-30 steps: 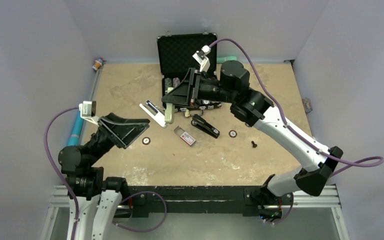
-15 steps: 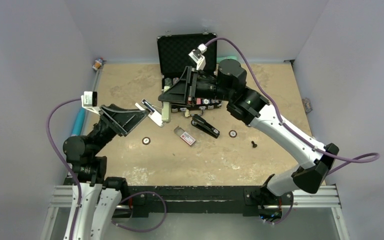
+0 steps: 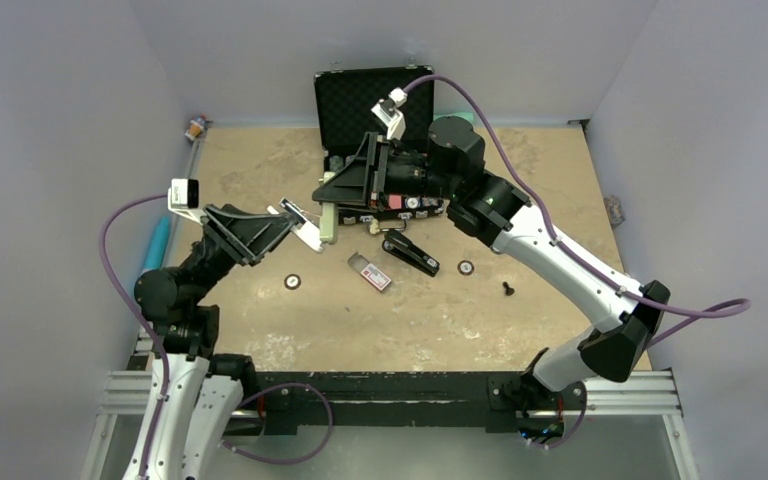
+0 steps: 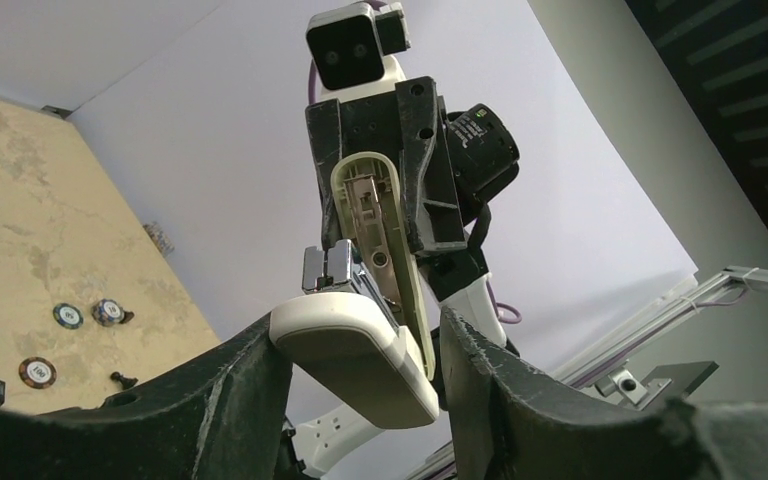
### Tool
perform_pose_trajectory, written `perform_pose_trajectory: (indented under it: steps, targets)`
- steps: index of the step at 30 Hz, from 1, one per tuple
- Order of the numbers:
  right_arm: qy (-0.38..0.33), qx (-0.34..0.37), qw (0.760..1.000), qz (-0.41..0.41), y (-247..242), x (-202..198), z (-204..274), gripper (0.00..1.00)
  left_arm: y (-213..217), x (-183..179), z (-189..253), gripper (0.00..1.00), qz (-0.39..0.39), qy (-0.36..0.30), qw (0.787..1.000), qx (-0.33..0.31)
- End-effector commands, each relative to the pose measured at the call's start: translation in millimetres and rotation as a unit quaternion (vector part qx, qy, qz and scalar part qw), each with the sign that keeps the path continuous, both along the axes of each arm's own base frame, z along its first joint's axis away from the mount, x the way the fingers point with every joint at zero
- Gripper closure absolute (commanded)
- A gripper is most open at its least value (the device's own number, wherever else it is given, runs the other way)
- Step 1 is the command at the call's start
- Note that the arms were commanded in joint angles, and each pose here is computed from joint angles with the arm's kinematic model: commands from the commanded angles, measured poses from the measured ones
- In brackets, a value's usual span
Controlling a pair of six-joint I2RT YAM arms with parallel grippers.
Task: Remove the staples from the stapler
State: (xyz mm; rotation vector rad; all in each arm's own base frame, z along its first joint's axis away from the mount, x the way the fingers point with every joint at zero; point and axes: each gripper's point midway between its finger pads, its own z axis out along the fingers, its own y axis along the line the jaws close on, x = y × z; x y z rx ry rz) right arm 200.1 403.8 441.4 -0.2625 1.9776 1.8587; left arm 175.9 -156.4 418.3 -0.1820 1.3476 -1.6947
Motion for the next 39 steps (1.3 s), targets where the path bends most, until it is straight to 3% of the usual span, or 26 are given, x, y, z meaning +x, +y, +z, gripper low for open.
perform_pose_trajectory:
  steps: [1, 4, 8, 11, 12, 13, 14, 15, 16, 19, 21, 28, 33, 39]
  targets:
    - [-0.041, 0.047, 0.998, 0.016, -4, -9, 37, 1.00, 2, -3, 12, 0.44, 0.002, -0.030, 0.999, -0.012]
    - [-0.041, 0.047, 0.998, 0.015, -4, -8, 35, 1.00, 2, -2, 11, 0.57, 0.001, -0.028, 1.000, -0.013]
    - [-0.040, 0.046, 0.998, 0.014, -4, -8, 32, 1.00, 2, -1, 9, 0.96, 0.002, -0.020, 1.000, -0.013]
    - [-0.043, 0.044, 0.998, 0.020, -3, -10, 30, 0.98, 3, -1, 7, 1.00, 0.009, -0.013, 1.000, -0.012]
    - [-0.044, 0.040, 0.998, 0.021, -3, -9, 29, 0.86, 3, -2, 6, 1.00, 0.010, -0.009, 1.000, -0.010]
    - [-0.047, 0.036, 0.998, 0.021, -3, -9, 27, 0.62, 3, -3, 5, 1.00, 0.011, -0.007, 1.000, -0.007]
    - [-0.049, 0.029, 0.998, 0.022, -3, -9, 25, 0.23, 3, -4, 3, 1.00, 0.011, -0.003, 1.000, -0.003]
    - [-0.059, 0.017, 0.998, 0.018, -4, -8, 21, 0.04, 2, -5, 1, 1.00, 0.012, 0.002, 1.000, 0.003]
    - [-0.067, 0.004, 0.998, 0.010, -7, -5, 19, 0.02, 2, -6, -1, 1.00, 0.013, 0.007, 1.000, 0.010]
    - [-0.079, -0.063, 0.994, -0.031, -18, 9, -4, 0.01, 1, -9, -15, 1.00, 0.020, 0.038, 0.998, 0.048]
    - [-0.088, -0.100, 0.990, -0.051, -28, 16, -20, 0.01, 3, -9, -37, 1.00, 0.034, 0.095, 0.990, 0.097]
    - [-0.100, -0.211, 0.968, -0.094, -58, 24, -79, 0.01, 26, -30, -106, 1.00, 0.078, 0.222, 0.933, 0.273]
    - [-0.090, -0.228, 0.965, -0.089, -60, 22, -97, 0.06, 40, -35, -144, 1.00, 0.093, 0.269, 0.899, 0.332]
    - [-0.070, -0.213, 0.973, -0.060, -47, 17, -105, 0.24, 49, -35, -173, 1.00, 0.090, 0.298, 0.874, 0.373]
